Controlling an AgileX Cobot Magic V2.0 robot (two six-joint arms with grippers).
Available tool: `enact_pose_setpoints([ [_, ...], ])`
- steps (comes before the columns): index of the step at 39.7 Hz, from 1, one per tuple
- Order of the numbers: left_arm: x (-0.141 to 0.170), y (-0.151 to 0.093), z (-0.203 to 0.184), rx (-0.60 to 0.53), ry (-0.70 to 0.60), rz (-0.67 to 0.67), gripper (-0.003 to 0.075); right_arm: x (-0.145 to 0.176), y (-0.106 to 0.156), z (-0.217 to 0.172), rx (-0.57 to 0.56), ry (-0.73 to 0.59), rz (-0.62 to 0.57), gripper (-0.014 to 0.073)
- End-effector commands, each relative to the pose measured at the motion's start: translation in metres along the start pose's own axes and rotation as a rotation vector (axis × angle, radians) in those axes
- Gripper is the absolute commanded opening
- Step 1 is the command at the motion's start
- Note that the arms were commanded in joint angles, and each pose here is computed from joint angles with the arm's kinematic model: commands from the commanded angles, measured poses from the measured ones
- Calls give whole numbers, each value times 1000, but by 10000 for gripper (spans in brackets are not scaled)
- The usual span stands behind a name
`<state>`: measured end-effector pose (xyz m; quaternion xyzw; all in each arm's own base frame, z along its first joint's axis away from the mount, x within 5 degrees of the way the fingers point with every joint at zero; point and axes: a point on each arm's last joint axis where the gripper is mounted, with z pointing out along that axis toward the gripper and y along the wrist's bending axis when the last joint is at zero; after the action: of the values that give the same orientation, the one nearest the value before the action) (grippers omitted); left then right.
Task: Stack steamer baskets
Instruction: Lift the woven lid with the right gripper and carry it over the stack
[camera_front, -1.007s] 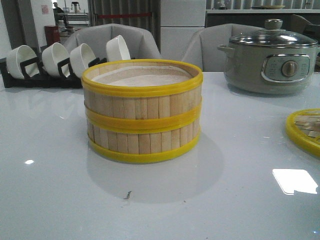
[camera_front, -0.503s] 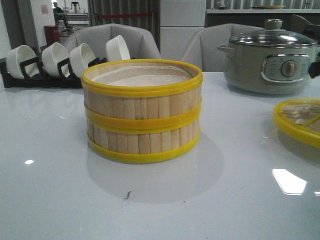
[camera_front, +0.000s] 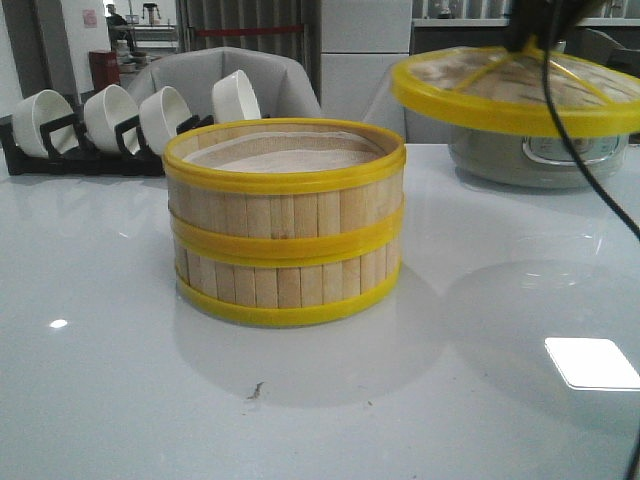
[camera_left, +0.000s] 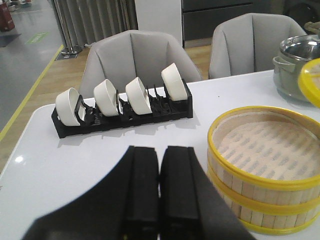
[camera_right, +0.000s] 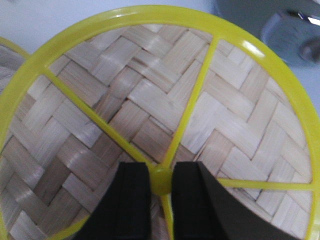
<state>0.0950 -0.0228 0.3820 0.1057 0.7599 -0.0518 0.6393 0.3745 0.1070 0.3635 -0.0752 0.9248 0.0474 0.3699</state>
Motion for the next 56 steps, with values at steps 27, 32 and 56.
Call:
enact_pose_setpoints([
  [27, -15, -2, -2, 26, -104, 11, 87, -31, 144, 15, -292, -10, -158, 50],
  [32, -15, -2, -2, 26, -104, 11, 87, -29, 145, 21, -288, 1, -161, 50],
  [56, -15, -2, -2, 26, -104, 11, 87, -31, 139, 30, -232, -21, -189, 50],
])
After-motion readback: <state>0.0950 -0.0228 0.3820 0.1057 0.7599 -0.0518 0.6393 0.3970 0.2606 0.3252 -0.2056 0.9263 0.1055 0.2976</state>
